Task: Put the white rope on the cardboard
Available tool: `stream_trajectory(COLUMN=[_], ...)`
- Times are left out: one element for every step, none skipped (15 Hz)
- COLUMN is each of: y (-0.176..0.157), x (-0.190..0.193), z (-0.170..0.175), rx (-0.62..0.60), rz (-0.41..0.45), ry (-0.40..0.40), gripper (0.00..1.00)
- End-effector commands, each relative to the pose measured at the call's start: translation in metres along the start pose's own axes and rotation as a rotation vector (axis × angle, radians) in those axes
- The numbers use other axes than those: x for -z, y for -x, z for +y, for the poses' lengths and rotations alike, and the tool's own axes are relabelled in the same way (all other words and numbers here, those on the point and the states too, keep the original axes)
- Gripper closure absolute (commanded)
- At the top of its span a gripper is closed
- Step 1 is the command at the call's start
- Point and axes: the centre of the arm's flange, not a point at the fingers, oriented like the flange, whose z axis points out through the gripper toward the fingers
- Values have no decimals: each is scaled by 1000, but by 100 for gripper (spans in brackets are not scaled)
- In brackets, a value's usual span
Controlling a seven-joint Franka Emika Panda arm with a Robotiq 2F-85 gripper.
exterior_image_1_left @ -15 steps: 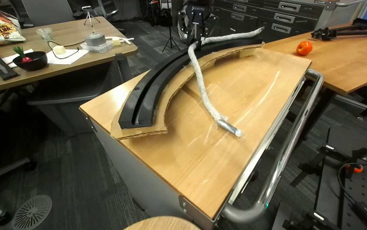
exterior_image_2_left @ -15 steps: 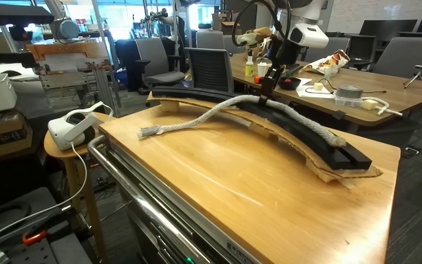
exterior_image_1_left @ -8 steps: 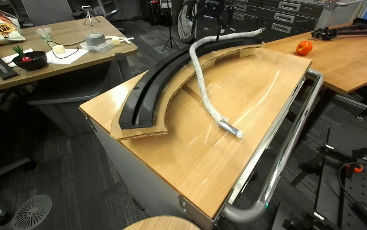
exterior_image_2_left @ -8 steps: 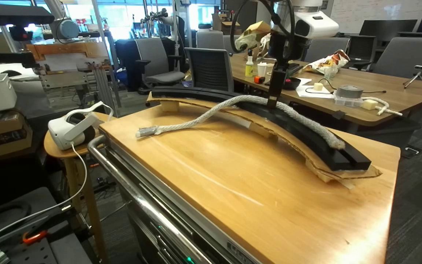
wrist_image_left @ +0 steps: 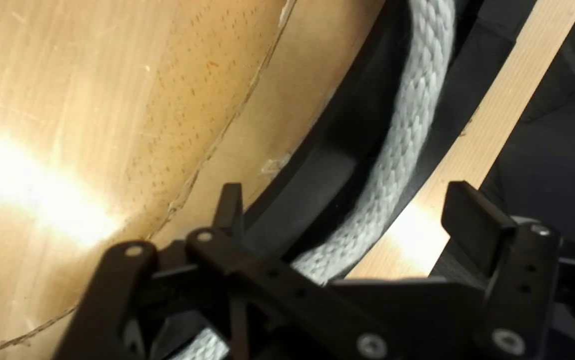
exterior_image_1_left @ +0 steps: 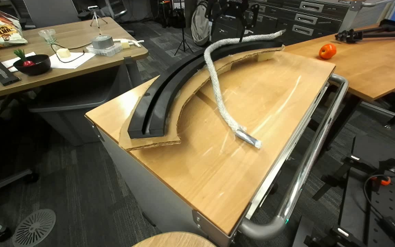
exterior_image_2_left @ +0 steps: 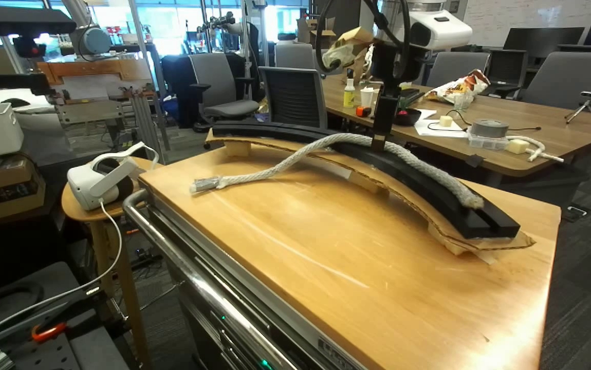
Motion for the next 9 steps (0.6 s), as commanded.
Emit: stream_trajectory(y=[9,12,14,14,13,13,15,19,24], x=[4,7,11,16,25,35,46,61,76], z=[19,31,48,62,79,93,106,117,127], rx=[80,149,205,260,314,367,418,467,515], rz=[32,62,78,88,95,96,97,97,98], ry=[-79,-81,-65,-62,-57,-59,-67,-83,-104], gripper=[0,0,0,0,0,0,0,0,0])
